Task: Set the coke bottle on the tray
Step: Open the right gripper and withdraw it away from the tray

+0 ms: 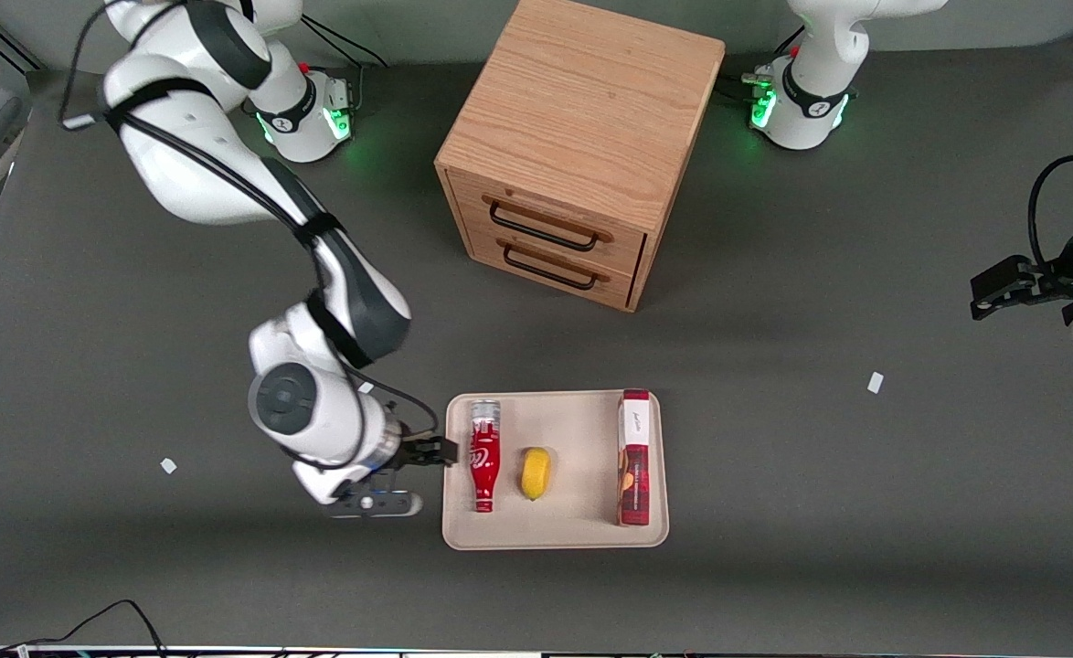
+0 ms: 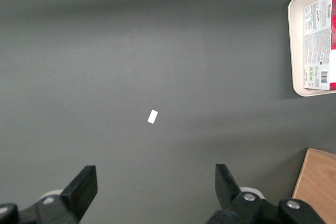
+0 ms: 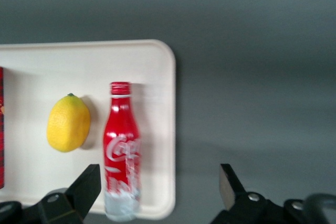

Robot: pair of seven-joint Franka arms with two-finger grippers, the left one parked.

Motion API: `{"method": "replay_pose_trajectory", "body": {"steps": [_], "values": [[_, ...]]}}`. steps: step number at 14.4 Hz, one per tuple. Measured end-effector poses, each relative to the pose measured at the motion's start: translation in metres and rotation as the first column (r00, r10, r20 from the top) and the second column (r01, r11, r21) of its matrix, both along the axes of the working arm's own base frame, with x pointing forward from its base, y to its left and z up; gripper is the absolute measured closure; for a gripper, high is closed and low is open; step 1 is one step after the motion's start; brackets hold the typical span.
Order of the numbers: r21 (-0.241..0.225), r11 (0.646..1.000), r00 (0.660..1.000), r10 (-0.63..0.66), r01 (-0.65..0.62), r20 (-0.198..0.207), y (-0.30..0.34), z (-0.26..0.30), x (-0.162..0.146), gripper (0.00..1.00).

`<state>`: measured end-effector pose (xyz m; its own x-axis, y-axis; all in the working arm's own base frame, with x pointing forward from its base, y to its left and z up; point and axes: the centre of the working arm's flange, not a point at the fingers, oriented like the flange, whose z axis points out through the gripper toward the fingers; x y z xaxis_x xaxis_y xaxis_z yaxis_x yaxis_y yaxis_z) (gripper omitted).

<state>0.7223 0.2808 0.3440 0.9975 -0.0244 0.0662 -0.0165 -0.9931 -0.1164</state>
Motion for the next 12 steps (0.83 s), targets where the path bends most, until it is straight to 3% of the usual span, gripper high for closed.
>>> {"method": "replay_pose_trajectory", "body": {"steps": [4, 9, 10, 12], "values": [[-0.084, 0.995, 0.997, -0.053, 0.057, 0.047, -0.073, 0.088, -0.020, 0.00], [-0.180, 0.977, 0.991, -0.105, 0.118, 0.081, -0.152, 0.139, -0.089, 0.00], [-0.173, 0.979, 0.993, -0.092, 0.104, 0.074, -0.170, 0.147, -0.107, 0.00], [-0.111, 0.992, 0.997, -0.048, 0.054, 0.059, -0.215, 0.165, -0.137, 0.00]]}}
